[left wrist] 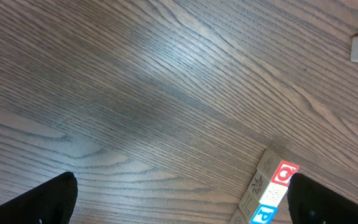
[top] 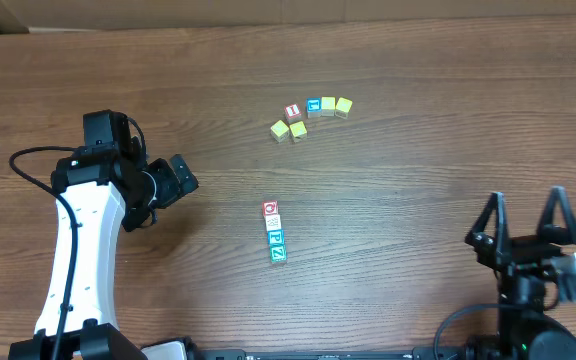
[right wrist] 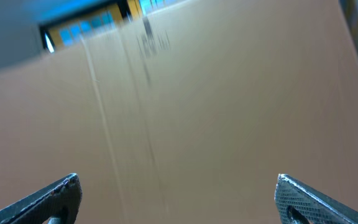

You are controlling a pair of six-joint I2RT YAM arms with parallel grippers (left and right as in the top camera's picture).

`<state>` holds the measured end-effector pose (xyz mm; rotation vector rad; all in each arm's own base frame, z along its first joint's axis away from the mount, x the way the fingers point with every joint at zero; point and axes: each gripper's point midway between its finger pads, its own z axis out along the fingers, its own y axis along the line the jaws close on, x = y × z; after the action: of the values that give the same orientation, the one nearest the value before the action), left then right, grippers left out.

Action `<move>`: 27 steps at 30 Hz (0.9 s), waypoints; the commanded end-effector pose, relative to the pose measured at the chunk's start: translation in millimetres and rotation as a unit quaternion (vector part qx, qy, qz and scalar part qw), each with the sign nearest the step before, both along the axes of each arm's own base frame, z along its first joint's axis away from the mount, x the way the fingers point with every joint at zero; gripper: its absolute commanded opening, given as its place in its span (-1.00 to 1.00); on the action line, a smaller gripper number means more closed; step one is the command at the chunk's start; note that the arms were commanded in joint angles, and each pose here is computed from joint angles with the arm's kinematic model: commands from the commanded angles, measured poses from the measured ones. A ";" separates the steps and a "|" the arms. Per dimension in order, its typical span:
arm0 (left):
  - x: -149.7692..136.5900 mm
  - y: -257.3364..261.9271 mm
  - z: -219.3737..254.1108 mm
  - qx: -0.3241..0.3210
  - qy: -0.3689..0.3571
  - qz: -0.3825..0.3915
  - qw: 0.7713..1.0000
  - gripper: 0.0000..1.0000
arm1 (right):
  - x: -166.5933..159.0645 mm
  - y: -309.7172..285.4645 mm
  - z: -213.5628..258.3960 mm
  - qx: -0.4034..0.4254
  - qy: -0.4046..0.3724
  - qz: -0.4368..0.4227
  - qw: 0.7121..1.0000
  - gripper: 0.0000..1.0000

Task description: Flip 4 blocks

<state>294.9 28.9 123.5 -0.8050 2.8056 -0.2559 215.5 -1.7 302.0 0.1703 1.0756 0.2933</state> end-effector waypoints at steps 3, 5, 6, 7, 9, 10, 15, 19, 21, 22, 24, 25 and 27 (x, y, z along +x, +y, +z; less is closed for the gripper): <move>-0.9 1.4 -2.3 0.001 0.003 0.002 1.000 1.00 | 16.9 1.3 -44.5 -0.008 0.073 0.002 0.997 1.00; -0.8 1.5 -2.2 0.001 0.003 0.002 1.000 0.99 | 21.9 1.2 -60.3 -0.018 0.106 -0.001 0.994 1.00; -0.8 1.5 -2.3 0.001 0.003 0.002 1.000 1.00 | 24.6 1.1 -70.6 -0.024 0.128 -0.003 0.992 1.00; -0.8 1.5 -2.3 0.001 0.003 0.002 1.000 0.99 | 26.4 1.0 -79.3 -0.031 0.145 -0.006 0.989 1.00; -0.8 1.5 -2.2 0.001 0.003 0.002 1.000 0.99 | 29.4 0.8 -98.0 -0.050 0.183 -0.011 0.982 1.00; -0.8 1.5 -2.2 0.001 0.003 0.002 1.000 1.00 | 30.2 0.7 -106.7 -0.061 0.200 -0.013 0.978 1.00; -0.8 1.5 -2.2 0.001 0.003 0.002 1.000 0.99 | 30.9 0.1 -132.5 -0.108 0.250 -0.023 0.962 1.00; -0.8 1.5 -2.2 0.001 0.003 0.002 1.000 1.00 | 31.0 0.1 -132.5 -0.123 0.249 -0.026 0.960 1.00; -0.8 1.5 -2.2 0.001 0.003 0.002 1.000 1.00 | 31.0 0.5 -132.5 -0.123 0.249 -0.025 0.960 1.00; -0.8 1.5 -2.2 0.001 0.003 0.002 1.000 1.00 | 31.0 1.4 -132.5 -0.124 0.249 -0.023 0.960 1.00; -0.8 1.5 -2.3 0.001 0.003 0.002 1.000 1.00 | 30.9 3.6 -132.2 -0.125 0.248 -0.019 0.960 1.00; -0.8 1.5 -2.3 0.001 0.003 0.002 1.000 1.00 | 30.9 4.7 -132.0 -0.125 0.247 -0.016 0.961 1.00; -0.8 1.5 -2.2 0.001 0.003 0.002 1.000 1.00 | 30.9 5.4 -131.4 -0.126 0.246 -0.015 0.961 1.00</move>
<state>294.9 28.9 123.4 -0.8052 2.8060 -0.2559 246.3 -0.1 171.5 0.0562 1.5975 0.0799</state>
